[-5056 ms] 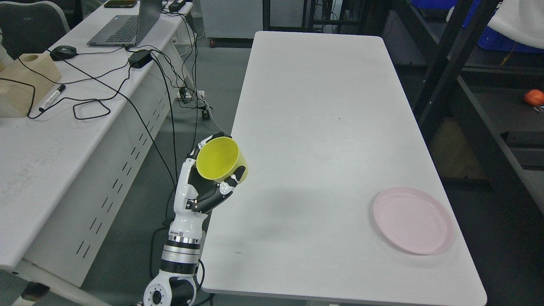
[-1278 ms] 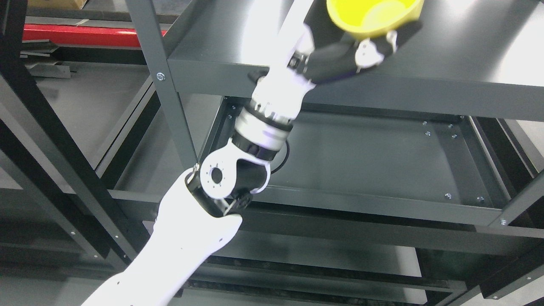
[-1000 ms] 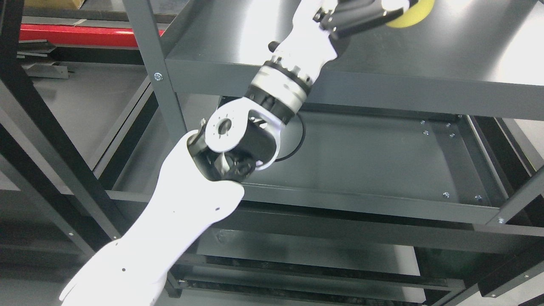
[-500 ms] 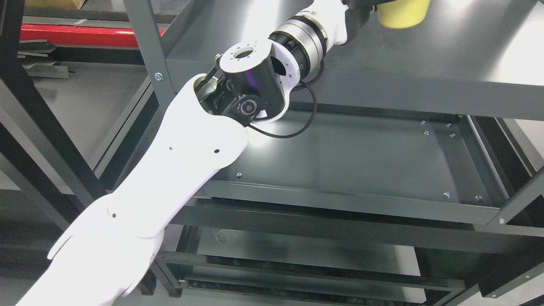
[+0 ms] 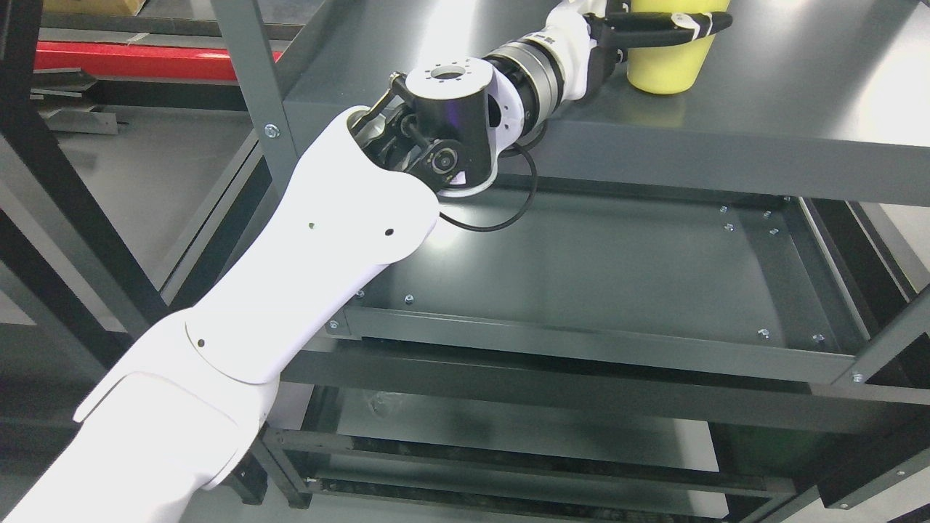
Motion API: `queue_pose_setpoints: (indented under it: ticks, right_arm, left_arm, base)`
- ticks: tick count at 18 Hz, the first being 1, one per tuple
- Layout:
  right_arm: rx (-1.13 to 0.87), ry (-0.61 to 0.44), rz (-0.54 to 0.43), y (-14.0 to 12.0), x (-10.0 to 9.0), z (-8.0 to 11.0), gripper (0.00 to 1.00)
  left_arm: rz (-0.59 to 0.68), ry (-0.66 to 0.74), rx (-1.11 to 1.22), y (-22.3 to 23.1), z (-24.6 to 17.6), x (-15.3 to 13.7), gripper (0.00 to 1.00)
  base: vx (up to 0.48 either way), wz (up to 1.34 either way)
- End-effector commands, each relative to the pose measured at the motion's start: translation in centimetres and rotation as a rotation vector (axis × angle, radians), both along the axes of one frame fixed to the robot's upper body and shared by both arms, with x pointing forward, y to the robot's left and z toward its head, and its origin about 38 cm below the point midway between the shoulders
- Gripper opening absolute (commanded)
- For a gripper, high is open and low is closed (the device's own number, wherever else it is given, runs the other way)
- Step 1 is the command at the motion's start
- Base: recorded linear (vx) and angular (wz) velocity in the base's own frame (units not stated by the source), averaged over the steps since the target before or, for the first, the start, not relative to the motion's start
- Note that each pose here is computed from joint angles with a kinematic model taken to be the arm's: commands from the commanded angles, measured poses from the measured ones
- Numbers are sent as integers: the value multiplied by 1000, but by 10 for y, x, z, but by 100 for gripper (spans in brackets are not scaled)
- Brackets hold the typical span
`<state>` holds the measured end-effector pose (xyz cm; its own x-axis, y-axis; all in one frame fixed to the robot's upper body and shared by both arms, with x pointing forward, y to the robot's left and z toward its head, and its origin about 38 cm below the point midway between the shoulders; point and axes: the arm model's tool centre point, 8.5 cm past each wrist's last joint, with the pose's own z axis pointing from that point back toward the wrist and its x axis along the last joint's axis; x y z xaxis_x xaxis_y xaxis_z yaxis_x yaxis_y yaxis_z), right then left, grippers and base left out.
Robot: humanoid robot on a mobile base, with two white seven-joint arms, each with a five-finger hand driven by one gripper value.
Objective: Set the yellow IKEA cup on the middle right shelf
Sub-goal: 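Set the cup upright on the shelf and open the left hand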
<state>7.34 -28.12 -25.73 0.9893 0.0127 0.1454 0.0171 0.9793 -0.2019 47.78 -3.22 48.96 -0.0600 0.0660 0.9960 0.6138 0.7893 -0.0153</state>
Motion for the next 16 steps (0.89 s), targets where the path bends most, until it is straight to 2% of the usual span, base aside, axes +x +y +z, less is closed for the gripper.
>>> queue_pose_setpoints:
  ticks: [1, 4, 16]
  right_arm:
    - [-11, 14, -8, -10, -9, 0, 99]
    - [-11, 14, -8, -10, -9, 0, 99]
    - [-11, 14, -8, -10, -9, 0, 99]
  left_arm:
    - [53, -16, 65, 6, -8, 12, 91]
    - [45, -39, 54, 6, -1, 7, 99]
    - [121, -315, -117, 45, 75, -29, 99]
  base:
    - [0, 0]
    - [0, 0]
    - [0, 0]
